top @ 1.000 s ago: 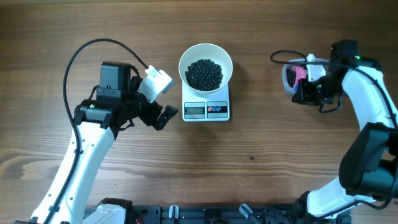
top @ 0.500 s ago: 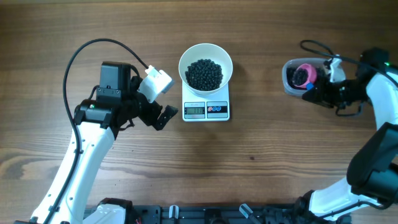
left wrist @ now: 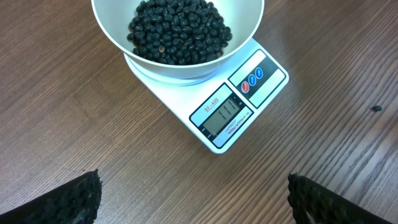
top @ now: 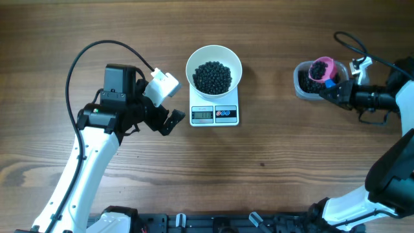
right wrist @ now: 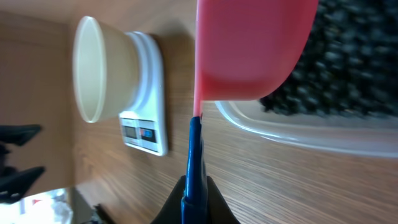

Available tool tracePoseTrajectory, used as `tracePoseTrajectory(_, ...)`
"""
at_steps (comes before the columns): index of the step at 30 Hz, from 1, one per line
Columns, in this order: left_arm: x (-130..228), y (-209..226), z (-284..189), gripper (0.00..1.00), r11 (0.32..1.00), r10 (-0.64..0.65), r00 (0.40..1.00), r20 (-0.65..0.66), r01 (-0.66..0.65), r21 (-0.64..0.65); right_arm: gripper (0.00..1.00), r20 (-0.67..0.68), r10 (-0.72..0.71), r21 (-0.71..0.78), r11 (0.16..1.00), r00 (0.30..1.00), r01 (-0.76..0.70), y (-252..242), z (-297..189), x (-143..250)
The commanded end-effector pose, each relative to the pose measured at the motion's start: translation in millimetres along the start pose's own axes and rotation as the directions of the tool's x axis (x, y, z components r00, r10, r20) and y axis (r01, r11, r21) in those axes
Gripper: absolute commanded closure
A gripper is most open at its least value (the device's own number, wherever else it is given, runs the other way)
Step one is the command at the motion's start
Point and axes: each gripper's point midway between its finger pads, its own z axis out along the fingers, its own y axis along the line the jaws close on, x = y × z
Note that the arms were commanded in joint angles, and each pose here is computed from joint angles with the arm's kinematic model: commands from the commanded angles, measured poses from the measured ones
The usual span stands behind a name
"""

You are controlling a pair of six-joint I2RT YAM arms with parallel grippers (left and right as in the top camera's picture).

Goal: Scoop item into bowl and weigh 150g on scale
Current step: 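Scoop beans from the tub and lift toward the bowl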

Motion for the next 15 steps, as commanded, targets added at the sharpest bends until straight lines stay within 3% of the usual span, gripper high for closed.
tracePoseTrajectory(1, 1.9, 1.4, -0.2, 0.00, 1.000, -0.014, 1.000, -0.001, 0.014, -0.005, 0.96, 0.028, -0.038, -0.139, 0.989, 0.999, 0.042, 25.6, 4.8, -7.5)
tracePoseTrajectory(15, 2.1, 1.3, -0.1, 0.00, 1.000, -0.014, 1.000, -0.001, 0.014, -0.005, 0.96, -0.044, -0.268, -0.195, 0.947, 0.962, 0.255, 130.7, 50.7, -28.3)
